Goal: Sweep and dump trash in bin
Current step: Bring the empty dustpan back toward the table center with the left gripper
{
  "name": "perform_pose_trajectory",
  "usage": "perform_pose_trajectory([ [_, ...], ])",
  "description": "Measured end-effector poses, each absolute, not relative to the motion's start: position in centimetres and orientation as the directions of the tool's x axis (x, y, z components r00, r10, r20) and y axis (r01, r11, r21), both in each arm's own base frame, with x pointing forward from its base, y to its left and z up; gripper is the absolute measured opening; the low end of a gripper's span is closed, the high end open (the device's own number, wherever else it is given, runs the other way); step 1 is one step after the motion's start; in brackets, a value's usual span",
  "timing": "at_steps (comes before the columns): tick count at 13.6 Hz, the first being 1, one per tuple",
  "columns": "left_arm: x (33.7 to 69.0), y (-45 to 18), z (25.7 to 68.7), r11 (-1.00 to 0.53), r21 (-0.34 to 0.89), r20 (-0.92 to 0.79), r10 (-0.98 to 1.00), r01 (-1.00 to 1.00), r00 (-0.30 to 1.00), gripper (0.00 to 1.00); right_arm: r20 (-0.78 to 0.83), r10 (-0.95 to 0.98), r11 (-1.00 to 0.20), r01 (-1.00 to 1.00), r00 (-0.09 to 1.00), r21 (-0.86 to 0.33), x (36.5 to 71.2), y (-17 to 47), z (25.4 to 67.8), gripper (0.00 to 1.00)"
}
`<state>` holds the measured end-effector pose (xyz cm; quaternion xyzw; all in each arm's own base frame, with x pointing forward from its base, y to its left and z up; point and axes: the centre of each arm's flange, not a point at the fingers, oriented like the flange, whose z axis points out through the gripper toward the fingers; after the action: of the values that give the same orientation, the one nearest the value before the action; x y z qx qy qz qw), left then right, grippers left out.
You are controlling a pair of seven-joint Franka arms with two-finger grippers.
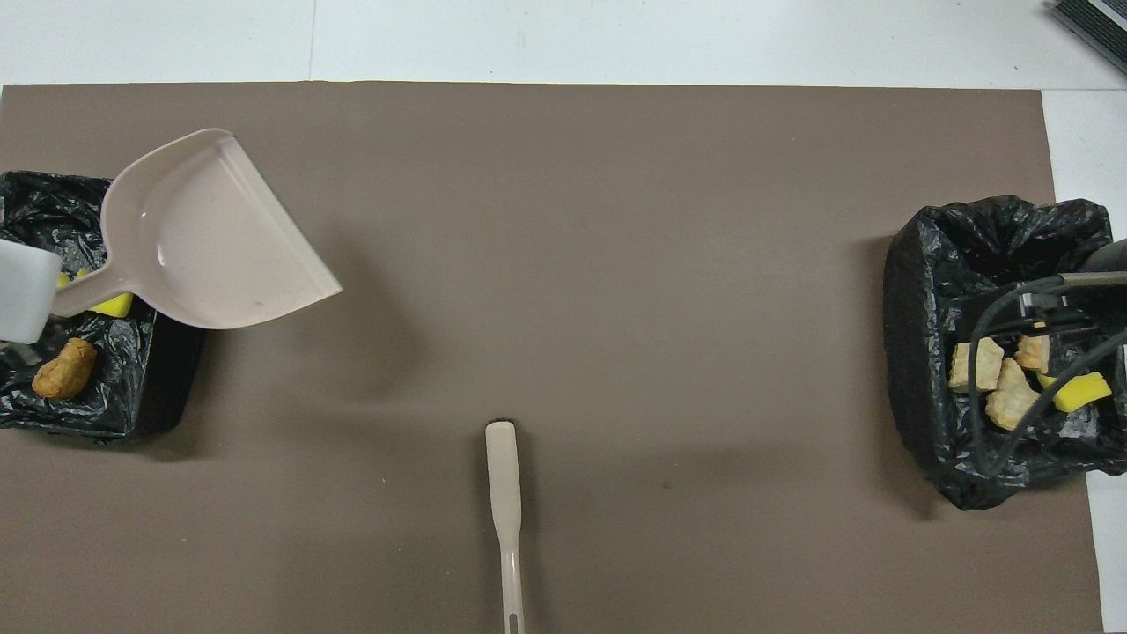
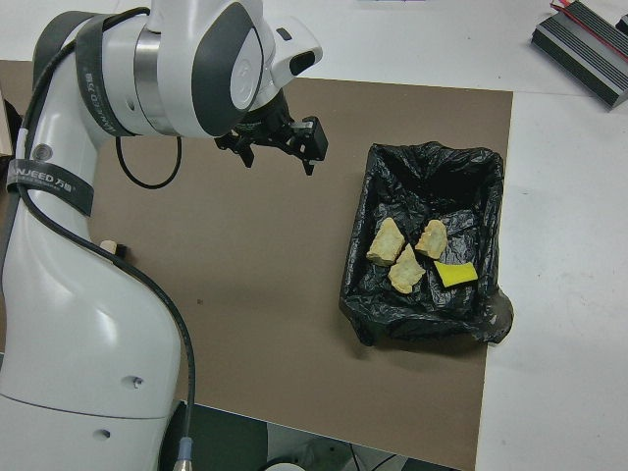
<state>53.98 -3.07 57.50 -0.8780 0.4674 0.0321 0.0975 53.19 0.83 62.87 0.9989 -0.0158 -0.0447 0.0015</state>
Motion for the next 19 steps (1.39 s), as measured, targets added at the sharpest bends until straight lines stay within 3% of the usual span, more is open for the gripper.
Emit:
perform_pose_trajectory([
  [5,52.9,-16.4,53.2,-0.747,0.030,-0.039,-0.665,-0.664,0.746,0.33,-0.093,-0.029,-1.000,-0.029,0.995,0.003,53.2,1.0,62.7,1.00],
  [11,50.2,-29.3,49.2,-0.892,0.063,0.000,-0.448,-0.447,0.894,0.33,-0.094,-0.029,-1.000,-0.029,0.995,0.003,53.2,1.0,62.7,1.00],
  [16,47.9,-38.9,41.2,-0.958,0.079,-0.025,-0.279,-0.276,0.960,0.33,-0.094,-0.029,-1.000,-0.029,0.995,0.003,53.2,1.0,62.7,1.00],
  [19,47.8,-40.4,40.3,-0.969,0.074,-0.009,-0.238,-0.237,0.971,0.33,-0.094,-0.029,-1.000,-0.029,0.995,0.003,53.2,1.0,62.7,1.00],
])
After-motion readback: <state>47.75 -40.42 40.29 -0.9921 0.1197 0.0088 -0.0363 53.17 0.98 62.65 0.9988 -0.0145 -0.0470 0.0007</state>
